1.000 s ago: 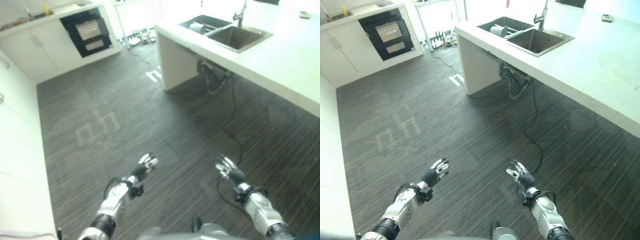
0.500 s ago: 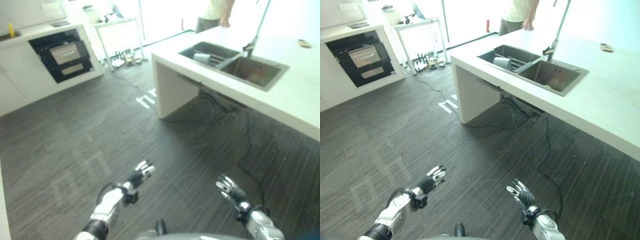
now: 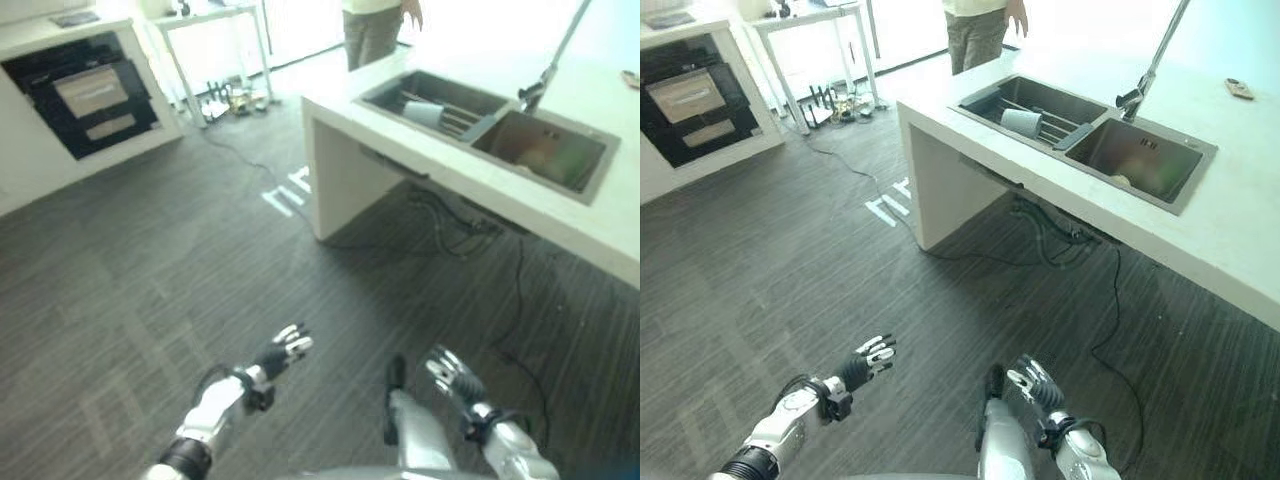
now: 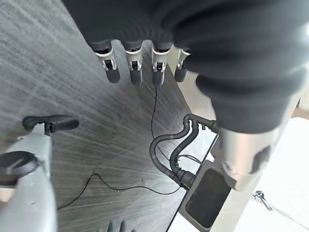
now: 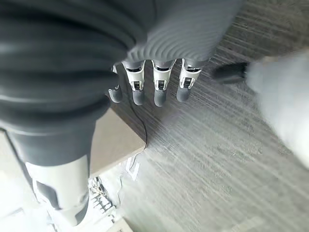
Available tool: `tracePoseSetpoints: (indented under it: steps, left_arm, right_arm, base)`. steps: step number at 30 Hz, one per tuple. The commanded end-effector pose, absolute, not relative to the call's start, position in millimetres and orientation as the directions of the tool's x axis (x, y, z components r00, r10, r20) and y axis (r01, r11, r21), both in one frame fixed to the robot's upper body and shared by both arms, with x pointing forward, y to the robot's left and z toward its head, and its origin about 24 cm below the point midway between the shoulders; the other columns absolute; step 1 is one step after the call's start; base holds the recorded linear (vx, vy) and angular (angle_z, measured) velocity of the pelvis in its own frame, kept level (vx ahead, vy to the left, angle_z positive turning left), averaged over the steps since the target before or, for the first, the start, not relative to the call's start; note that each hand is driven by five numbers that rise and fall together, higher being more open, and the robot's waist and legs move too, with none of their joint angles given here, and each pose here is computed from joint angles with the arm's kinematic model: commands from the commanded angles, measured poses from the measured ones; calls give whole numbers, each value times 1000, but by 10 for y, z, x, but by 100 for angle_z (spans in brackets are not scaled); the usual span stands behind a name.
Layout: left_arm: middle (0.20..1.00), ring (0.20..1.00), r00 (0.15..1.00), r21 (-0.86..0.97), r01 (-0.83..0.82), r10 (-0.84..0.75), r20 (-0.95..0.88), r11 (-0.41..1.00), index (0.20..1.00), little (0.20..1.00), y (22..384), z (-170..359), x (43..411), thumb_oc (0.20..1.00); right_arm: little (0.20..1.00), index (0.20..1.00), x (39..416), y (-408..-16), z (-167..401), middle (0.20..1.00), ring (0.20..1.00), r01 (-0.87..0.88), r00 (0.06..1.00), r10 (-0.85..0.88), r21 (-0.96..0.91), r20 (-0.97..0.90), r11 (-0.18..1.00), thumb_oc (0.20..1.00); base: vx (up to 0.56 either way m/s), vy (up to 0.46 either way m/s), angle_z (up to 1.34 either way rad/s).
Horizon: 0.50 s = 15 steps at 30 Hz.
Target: Place the dishes in the dishwasher.
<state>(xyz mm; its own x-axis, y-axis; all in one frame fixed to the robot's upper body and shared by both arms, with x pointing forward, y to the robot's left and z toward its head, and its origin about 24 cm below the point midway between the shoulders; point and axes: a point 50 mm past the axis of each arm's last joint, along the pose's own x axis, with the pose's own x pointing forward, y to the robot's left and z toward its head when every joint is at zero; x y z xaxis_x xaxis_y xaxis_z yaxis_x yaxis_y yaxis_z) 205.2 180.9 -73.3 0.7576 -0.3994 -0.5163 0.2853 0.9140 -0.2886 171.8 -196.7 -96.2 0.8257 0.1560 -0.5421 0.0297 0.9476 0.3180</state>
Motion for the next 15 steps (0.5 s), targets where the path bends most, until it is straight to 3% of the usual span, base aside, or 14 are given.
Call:
tracePoseSetpoints:
  steps: [1, 9, 15]
  left_arm:
    - [1000, 1000, 812, -257, 327, -409, -416, 909, 1000, 1000, 1800, -558, 2165, 1000]
    - [1000, 1000, 818, -319, 313, -424, -388, 895, 1000, 1000, 1721, -553, 2200, 1000]
    - [1000, 1000, 844, -324, 293, -403, -354, 899, 1000, 1000, 1780, -515, 2182, 1000]
  right_arm:
    - [1000, 1000, 2011, -1984, -749, 1000, 1000, -31, 892, 165, 309, -420, 951, 1000]
    - [1000, 1000, 2037, -2125, -723, 1000, 1000, -66, 876, 172, 239, -452, 969, 1000]
    - [1000, 1000, 1971, -2163, -885, 1000, 1000, -41, 818, 147, 197, -557, 979, 1000]
  base:
    - [421, -333, 49]
    - [239, -237, -39]
    - [332, 137, -93]
